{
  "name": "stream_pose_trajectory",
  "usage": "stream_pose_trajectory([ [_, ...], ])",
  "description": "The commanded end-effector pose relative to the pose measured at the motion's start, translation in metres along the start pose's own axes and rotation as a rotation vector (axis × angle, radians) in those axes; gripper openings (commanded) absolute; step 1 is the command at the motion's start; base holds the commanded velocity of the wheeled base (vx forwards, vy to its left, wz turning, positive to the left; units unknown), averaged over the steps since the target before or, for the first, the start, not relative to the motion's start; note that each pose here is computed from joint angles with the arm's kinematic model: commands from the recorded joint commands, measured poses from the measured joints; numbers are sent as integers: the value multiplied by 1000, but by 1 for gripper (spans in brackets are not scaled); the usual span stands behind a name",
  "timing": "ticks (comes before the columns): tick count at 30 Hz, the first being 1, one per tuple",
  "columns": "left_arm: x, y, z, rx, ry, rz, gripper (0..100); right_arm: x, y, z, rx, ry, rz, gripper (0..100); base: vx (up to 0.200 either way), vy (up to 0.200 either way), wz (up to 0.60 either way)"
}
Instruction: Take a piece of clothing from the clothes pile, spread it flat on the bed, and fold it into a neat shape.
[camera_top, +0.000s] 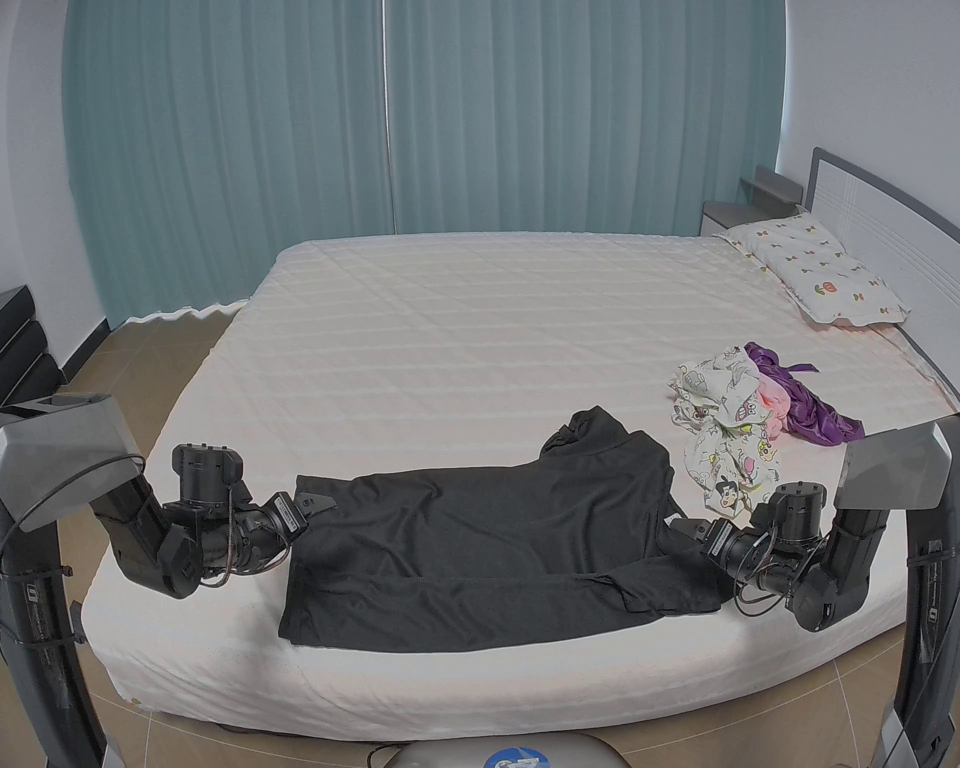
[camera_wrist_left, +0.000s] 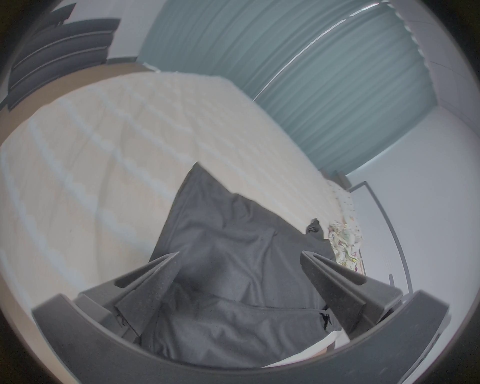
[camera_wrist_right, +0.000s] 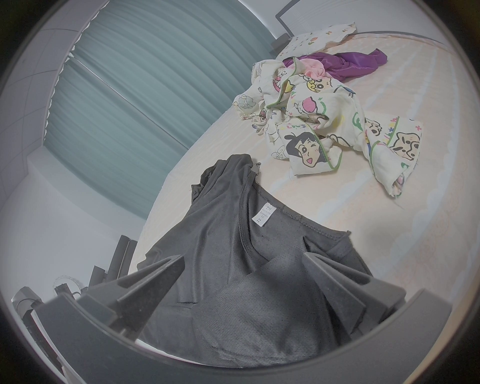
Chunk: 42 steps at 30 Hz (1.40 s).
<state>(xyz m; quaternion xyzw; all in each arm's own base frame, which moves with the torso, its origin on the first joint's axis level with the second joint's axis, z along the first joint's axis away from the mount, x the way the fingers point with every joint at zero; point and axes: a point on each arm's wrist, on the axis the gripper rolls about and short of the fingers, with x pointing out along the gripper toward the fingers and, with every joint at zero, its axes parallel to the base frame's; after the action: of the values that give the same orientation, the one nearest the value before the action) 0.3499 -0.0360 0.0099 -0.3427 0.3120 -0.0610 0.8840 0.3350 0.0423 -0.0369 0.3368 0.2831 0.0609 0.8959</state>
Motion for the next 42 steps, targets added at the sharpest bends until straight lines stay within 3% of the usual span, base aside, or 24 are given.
stream_pose_trajectory([
  [1, 4, 24, -39, 72, 51, 17, 100, -1, 1, 0, -1, -1, 3, 100, 0, 0, 0],
  [17, 10, 29, -43, 107, 53, 27, 100, -2, 1, -1, -1, -1, 3, 100, 0, 0, 0],
  [25, 12, 29, -34, 97, -1, 44, 100, -3, 1, 0, -2, -3, 5, 100, 0, 0, 0],
  [42, 24, 32, -45, 102, 27, 50, 100, -2, 2, -2, -3, 7, 4, 100, 0, 0, 0],
])
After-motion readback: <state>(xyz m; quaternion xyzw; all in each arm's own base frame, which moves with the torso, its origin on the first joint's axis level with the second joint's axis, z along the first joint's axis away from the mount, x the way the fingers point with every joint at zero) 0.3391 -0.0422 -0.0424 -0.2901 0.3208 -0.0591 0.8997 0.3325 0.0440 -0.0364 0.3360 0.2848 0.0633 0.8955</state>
